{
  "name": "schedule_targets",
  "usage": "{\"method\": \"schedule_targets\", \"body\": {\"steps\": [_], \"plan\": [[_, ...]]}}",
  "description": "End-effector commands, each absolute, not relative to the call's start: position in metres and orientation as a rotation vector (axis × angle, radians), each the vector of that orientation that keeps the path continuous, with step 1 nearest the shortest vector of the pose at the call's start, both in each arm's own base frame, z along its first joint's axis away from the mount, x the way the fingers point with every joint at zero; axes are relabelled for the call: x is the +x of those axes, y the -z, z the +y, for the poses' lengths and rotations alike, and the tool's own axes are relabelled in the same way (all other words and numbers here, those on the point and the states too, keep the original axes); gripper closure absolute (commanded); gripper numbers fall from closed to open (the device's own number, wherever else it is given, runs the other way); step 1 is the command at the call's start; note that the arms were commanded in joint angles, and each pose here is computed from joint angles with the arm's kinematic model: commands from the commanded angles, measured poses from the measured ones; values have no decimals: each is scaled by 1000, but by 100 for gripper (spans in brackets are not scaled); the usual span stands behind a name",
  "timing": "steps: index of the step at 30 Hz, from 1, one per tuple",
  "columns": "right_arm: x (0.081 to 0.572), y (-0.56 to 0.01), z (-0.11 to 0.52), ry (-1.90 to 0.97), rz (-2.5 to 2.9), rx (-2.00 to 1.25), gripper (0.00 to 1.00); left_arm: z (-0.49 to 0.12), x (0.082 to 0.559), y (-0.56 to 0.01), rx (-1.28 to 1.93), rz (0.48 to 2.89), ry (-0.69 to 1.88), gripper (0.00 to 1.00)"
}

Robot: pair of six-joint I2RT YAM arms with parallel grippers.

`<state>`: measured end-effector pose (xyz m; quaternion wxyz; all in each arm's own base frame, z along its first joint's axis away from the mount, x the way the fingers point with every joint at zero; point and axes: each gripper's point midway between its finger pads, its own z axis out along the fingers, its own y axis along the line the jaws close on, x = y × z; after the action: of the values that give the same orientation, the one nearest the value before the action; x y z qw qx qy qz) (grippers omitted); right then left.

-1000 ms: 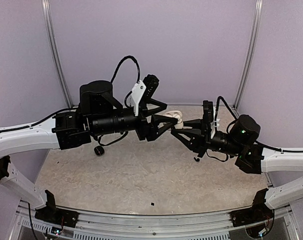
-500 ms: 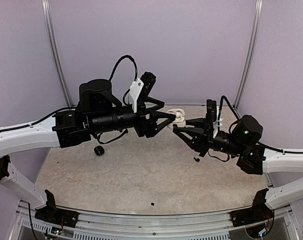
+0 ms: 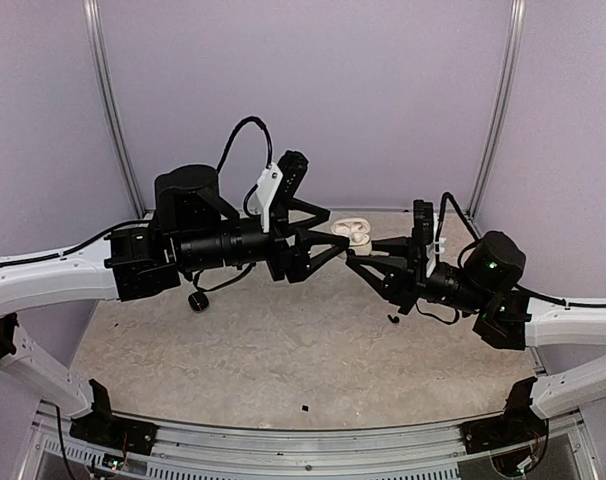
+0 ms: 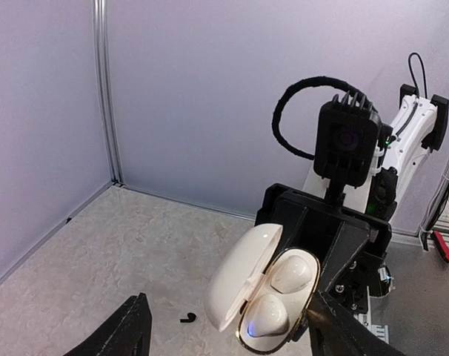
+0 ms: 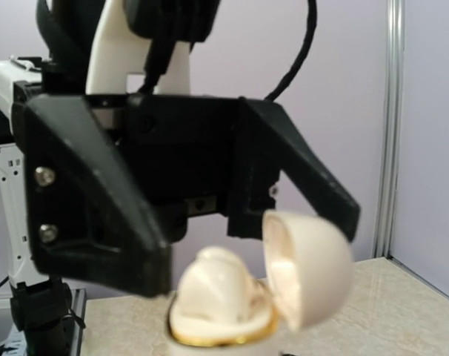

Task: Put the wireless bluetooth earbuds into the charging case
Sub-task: Adjust the right earbud in the right side groove of the charging case, then close the charging case with the earbuds inside.

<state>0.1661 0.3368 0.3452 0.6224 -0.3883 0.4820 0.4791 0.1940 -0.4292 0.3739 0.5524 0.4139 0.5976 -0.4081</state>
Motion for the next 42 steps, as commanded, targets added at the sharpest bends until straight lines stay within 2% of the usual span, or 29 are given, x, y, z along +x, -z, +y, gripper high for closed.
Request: {"method": "schedule_targets", "body": {"steps": [1,7,17,22,36,39,42], "plan": [[160,-355,334,-1103,1060,-888,100,-420,181,-399,1003,1302,990,27],[153,-362,333,-1124,1028,-904,100,-419,167,-384,1148,1279,982,21],[134,-362,342,-1227,978,-1000,100,-426,162,-378,1186,1270,1011,19],[138,-362,343,-1221,996,-989,100,-434,142,-371,1264,1223,1011,23],[146,-358,345,-1214,1029,-965,100,-433,108,-367,1380,1105,995,42],[151,-357,344,-1206,1050,-945,100,-433,107,-365,1388,1102,963,42],[157,-356,342,-1204,1074,-921,100,-433,108,-367,1374,1101,910,38]]}}
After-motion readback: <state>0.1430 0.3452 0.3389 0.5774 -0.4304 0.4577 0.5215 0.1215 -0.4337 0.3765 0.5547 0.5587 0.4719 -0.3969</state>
